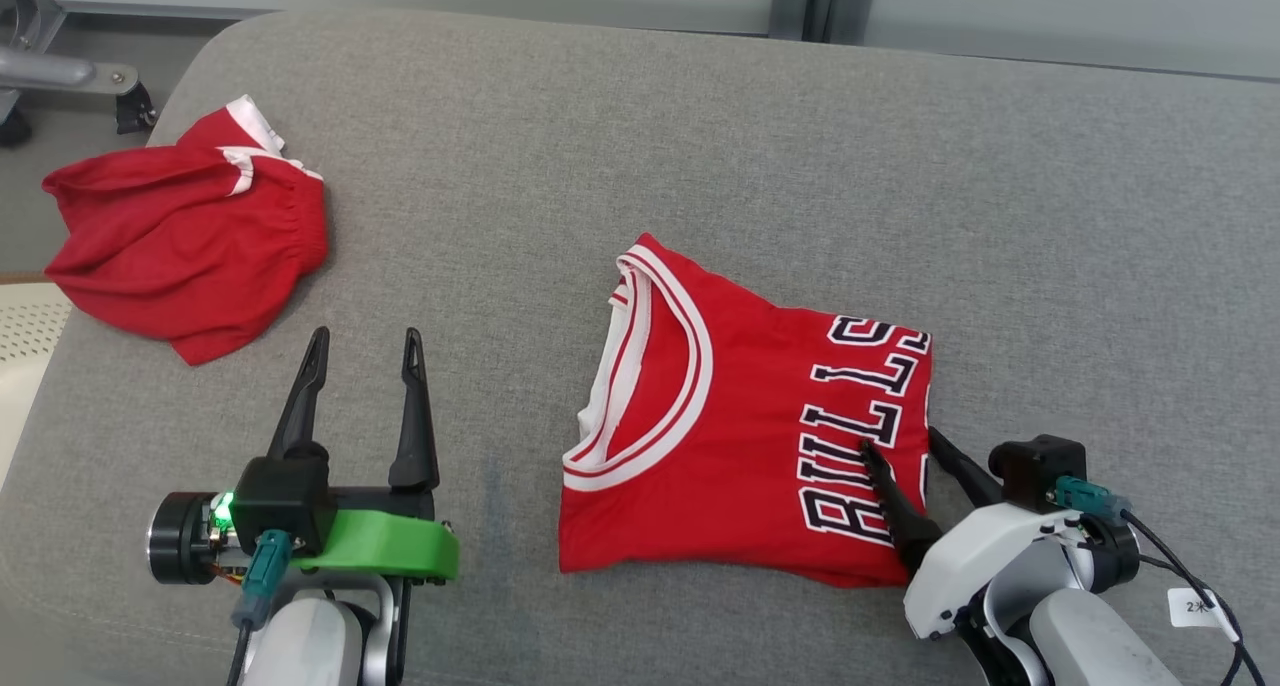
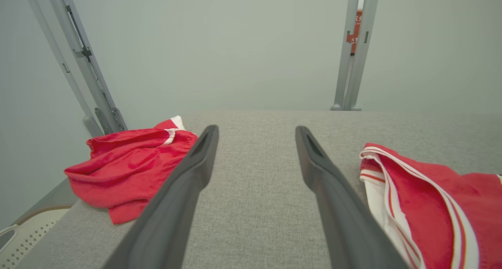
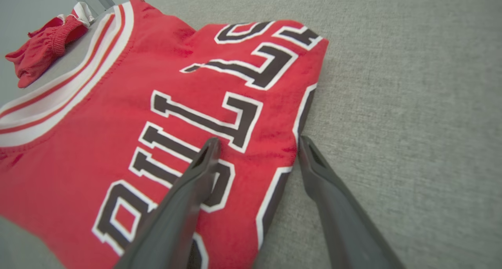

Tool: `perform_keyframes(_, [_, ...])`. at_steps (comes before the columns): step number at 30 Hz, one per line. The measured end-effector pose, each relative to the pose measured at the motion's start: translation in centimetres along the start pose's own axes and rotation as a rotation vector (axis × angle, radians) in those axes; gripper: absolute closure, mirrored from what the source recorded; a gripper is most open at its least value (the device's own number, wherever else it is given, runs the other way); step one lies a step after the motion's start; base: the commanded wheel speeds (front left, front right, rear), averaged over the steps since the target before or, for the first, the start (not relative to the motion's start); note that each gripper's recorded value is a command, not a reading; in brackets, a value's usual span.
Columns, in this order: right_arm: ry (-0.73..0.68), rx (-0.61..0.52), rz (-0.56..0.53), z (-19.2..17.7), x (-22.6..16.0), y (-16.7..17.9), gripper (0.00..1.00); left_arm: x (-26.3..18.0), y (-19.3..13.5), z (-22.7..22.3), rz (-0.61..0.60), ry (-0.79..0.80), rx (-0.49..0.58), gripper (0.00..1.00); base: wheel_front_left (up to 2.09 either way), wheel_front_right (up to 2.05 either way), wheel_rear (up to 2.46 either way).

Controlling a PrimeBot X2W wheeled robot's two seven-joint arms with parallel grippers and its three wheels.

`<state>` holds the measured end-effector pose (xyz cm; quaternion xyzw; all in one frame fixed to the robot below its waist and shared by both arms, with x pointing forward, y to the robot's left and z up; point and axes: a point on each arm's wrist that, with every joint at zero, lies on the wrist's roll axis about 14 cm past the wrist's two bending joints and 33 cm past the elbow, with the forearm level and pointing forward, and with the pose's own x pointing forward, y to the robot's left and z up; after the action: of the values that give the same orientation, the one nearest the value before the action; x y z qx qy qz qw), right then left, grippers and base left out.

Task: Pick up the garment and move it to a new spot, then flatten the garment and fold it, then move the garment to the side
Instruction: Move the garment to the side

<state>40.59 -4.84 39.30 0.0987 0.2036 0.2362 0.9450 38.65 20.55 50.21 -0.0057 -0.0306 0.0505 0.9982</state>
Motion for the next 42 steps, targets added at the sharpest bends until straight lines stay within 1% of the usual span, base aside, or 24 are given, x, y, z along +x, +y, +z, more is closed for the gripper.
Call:
perform_keyframes(1, [0.011,0.005,0.008,-0.4,0.3,0.2,0.0,0.0,0.2,-0.2,0.006,0.005,0.002,0.0,0.0,0.0,0.0])
perform_keyframes(2, [0.028,0.004,0.015,-0.9,0.6,0.3,0.14,0.0,0.3,-0.3,0.01,0.009,0.007,0.0,0.0,0.0,0.0])
perform_keyframes(3, [0.038,0.006,0.022,-1.2,0.8,0.4,0.6,0.1,0.4,-0.4,0.011,0.01,0.01,0.0,0.0,0.0,0.0])
perform_keyframes(4, [0.046,0.011,0.027,-1.3,1.0,0.5,1.0,0.1,0.4,-0.4,0.011,0.012,0.011,0.0,0.0,0.0,0.0])
perform_keyframes(9, [0.029,0.009,0.036,-1.2,0.7,0.5,1.0,0.5,-0.3,-0.6,-0.012,0.012,0.016,0.0,0.0,0.0,0.0])
perform_keyframes(13, [-0.007,-0.015,0.017,-0.3,-0.1,-0.6,1.0,1.2,-1.2,-0.4,-0.038,-0.001,0.015,0.0,0.0,0.0,0.0])
perform_keyframes(16, [-0.048,-0.031,-0.021,1.0,-0.8,-2.3,1.0,1.8,-2.7,-0.3,-0.086,-0.008,0.008,0.0,0.0,0.0,0.0])
perform_keyframes(18, [-0.064,-0.055,-0.06,1.8,-1.5,-4.1,1.0,2.4,-4.1,-0.1,-0.125,-0.02,-0.002,0.0,0.0,0.0,0.0])
perform_keyframes(19, [-0.074,-0.07,-0.08,2.4,-1.9,-5.1,1.0,2.8,-4.8,0.0,-0.146,-0.027,-0.008,0.0,0.0,0.0,0.0])
perform_keyframes(20, [-0.098,-0.101,-0.116,3.7,-2.4,-7.0,1.0,3.6,-6.4,0.4,-0.19,-0.047,-0.015,0.0,0.0,0.0,0.0])
perform_keyframes(23, [-0.123,-0.156,-0.2,5.7,-3.5,-11.0,1.0,4.9,-9.1,1.0,-0.269,-0.079,-0.022,0.0,0.0,0.0,0.0])
perform_keyframes(26, [-0.117,-0.189,-0.301,7.1,-4.7,-15.8,1.0,6.1,-11.7,1.1,-0.345,-0.1,-0.027,0.0,0.0,0.0,0.0])
perform_keyframes(30, [-0.125,-0.253,-0.451,10.3,-6.5,-22.7,1.0,8.1,-15.1,2.0,-0.444,-0.159,-0.043,0.0,0.0,0.0,0.0])
perform_keyframes(32, [-0.109,-0.281,-0.524,11.3,-7.5,-26.0,1.0,9.0,-16.8,2.1,-0.491,-0.181,-0.054,0.0,0.0,0.0,0.0])
perform_keyframes(35, [-0.074,-0.315,-0.618,12.1,-8.9,-30.1,1.0,9.9,-18.6,1.5,-0.542,-0.193,-0.06,0.0,0.0,0.0,0.0])
perform_keyframes(38, [-0.067,-0.332,-0.695,13.1,-9.4,-33.6,1.0,10.7,-19.5,0.0,-0.571,-0.184,-0.06,0.0,0.0,0.0,0.0])
perform_keyframes(40, [-0.088,-0.325,-0.737,13.7,-9.3,-35.4,1.0,11.1,-19.7,-1.4,-0.582,-0.162,-0.06,0.0,0.0,0.0,0.0])
perform_keyframes(42, [-0.085,-0.314,-0.76,13.3,-8.6,-36.7,1.0,11.4,-19.7,-2.9,-0.583,-0.137,-0.06,0.0,0.0,0.0,0.0])
